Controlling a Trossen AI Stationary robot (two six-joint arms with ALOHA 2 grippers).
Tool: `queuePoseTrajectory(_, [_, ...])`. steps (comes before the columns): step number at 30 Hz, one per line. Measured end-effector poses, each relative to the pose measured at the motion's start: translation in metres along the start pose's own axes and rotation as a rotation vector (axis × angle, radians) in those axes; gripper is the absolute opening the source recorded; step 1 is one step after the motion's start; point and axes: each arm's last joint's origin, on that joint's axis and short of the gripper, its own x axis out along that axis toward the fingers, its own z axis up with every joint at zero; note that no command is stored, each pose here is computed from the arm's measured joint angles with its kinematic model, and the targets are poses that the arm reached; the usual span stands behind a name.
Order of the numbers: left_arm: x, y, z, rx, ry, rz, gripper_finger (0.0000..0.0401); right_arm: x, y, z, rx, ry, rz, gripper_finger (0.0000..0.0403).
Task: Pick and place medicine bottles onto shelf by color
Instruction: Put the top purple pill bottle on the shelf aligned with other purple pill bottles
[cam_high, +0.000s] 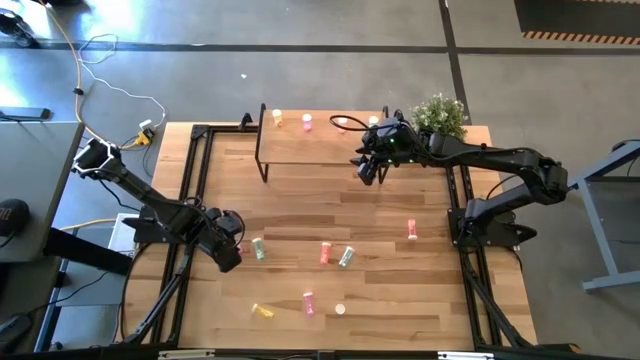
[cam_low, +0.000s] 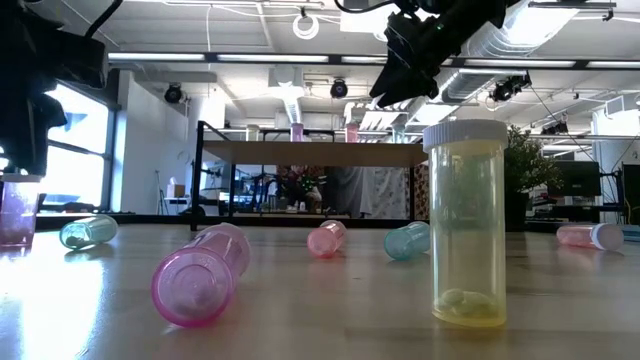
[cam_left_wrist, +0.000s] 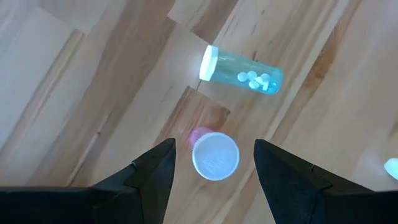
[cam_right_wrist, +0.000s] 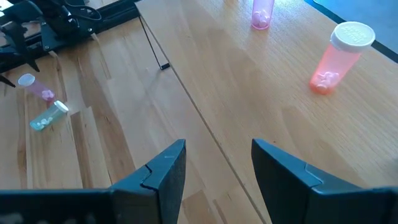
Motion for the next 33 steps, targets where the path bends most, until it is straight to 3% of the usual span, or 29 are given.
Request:
queuePoseTrajectory(15, [0.012,0.005,-0.006,-0.029,0.005,0.003,0.0198,0.000,0.000,0.000,0.004,0.000,0.000,0.0174])
queuePoseTrajectory(27, [0.022,-0.001,-0.006,-0.018,0.040,0.019,0.0111,0.000,0.000,0.000,0.004,-0.001,0.000,0.0174])
queuePoseTrajectory(33, [0.022,-0.004,-0.004,-0.029,0.031,-0.014,0.0105,0.000,0.000,0.000,0.004,-0.001,0.000,0.0174])
